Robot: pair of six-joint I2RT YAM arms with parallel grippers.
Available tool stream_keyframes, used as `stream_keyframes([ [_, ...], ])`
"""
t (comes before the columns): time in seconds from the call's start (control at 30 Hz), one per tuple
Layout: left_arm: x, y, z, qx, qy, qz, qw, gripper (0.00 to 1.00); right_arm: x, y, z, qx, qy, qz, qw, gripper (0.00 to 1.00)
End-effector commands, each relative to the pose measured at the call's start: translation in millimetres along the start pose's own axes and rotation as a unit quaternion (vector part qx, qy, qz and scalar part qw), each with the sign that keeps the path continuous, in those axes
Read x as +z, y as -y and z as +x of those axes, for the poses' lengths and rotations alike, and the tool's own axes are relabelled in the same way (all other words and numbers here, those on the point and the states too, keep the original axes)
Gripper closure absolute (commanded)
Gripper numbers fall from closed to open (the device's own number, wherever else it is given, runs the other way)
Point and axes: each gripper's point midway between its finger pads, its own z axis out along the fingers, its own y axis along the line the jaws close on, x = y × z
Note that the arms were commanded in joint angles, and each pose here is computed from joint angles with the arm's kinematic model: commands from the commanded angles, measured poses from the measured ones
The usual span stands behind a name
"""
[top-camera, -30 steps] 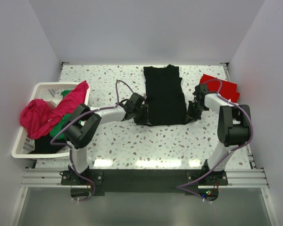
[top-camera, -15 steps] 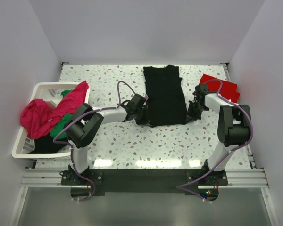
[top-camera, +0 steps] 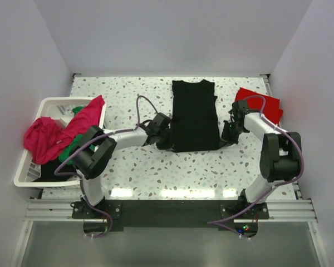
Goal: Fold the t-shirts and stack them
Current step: Fold the tshirt
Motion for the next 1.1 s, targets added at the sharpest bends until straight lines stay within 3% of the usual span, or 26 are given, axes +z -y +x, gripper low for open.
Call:
stream_keyframes([
  [0.0, -30, -7, -5, 0.027, 0.017, -0.023, 0.999, 1.00, -22, -6, 16, 0.009, -0.003, -0.023, 1.000, 1.00],
  [0.73, -186, 38, 34, 0.041, -0.035, 0.050, 0.997, 1.00, -150, -13, 130, -0.007, -0.012, -0.061, 0.998, 1.00],
  [0.93, -209, 66, 36, 0.021, -0.033, 0.112, 0.993, 1.00, -181, -22, 125, 0.001, 0.035, -0.078, 0.996, 1.00],
  [1.07, -197, 76, 27, 0.026, -0.026, 0.124, 0.992, 1.00, -180, -33, 104, 0.014, 0.065, -0.094, 0.993, 1.00],
])
